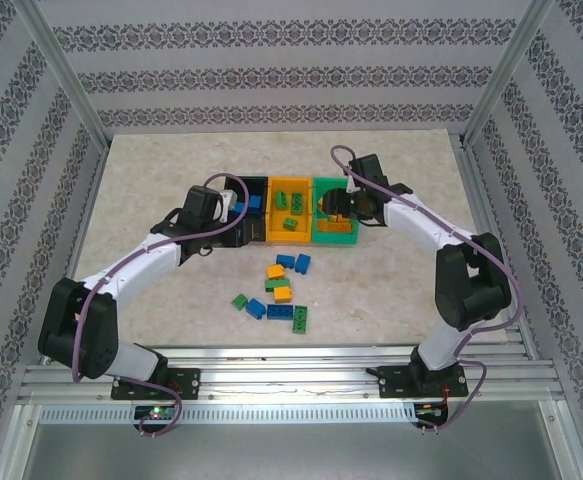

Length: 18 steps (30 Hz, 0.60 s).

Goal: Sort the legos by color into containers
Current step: Place the lego in the container.

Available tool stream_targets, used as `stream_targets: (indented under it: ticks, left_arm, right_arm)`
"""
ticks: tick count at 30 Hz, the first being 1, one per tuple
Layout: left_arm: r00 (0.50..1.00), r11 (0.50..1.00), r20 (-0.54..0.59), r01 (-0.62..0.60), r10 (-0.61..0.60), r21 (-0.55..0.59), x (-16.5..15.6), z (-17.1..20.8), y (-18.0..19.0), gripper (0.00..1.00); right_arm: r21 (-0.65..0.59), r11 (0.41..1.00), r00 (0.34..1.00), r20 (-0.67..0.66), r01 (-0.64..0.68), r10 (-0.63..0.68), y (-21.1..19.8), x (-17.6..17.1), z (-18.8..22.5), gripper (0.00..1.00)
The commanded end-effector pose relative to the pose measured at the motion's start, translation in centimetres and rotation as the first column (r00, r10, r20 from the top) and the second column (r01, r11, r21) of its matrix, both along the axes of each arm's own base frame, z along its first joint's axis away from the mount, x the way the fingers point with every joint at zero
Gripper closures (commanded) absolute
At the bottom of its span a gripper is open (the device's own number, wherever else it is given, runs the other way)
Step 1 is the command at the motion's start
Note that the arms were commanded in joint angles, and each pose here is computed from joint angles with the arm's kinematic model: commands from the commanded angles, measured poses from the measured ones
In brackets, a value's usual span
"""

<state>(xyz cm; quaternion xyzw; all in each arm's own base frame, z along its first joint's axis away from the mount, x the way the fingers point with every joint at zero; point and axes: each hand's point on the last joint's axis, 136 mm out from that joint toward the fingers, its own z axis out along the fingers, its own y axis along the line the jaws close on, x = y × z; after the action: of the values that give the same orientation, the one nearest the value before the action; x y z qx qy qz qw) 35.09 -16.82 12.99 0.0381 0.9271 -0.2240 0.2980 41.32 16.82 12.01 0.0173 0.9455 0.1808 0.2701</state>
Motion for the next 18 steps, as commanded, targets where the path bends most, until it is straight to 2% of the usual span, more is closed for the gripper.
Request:
stream_targets:
  ticks: [1, 6, 10, 15, 18]
  left_arm:
    - [0.996, 0.997, -0.066, 0.063, -0.065, -0.036, -1.8, -1.1, -0.7, 0.48]
    - [0.982, 0.985, -0.114, 0.142, -0.152, -0.096, -3.5, -2.1, -2.1, 0.49]
    - [0.964, 0.978, -0.178, 0.183, -0.199, -0.102, -5.6, -3.2, -2.4, 0.49]
    - [0.933, 0.97, -0.27, 0.214, -0.237, -0.112, -9.3, -3.7, -3.1, 0.49]
    - [0.901, 0.971, -0.366, 0.199, -0.235, -0.133, -11.9, -4.5, -3.9, 0.5]
  right_arm:
    - [0.002, 1.0, 0.998, 0.052, -0.027, 0.027, 0.2, -0.8, 1.0, 0.39]
    - [-0.022, 0.999, 0.998, 0.05, -0.04, 0.041, 0.3, -1.9, 0.5, 0.4]
    - [-0.044, 0.998, 0.997, 0.058, -0.043, 0.045, 0.5, -2.3, 0.4, 0.41]
    - [-0.034, 0.999, 0.996, 0.08, -0.042, 0.044, 0.9, -2.2, 0.4, 0.41]
    - [-0.031, 0.998, 0.996, 0.08, -0.046, 0.048, 1.2, -2.1, 0.3, 0.41]
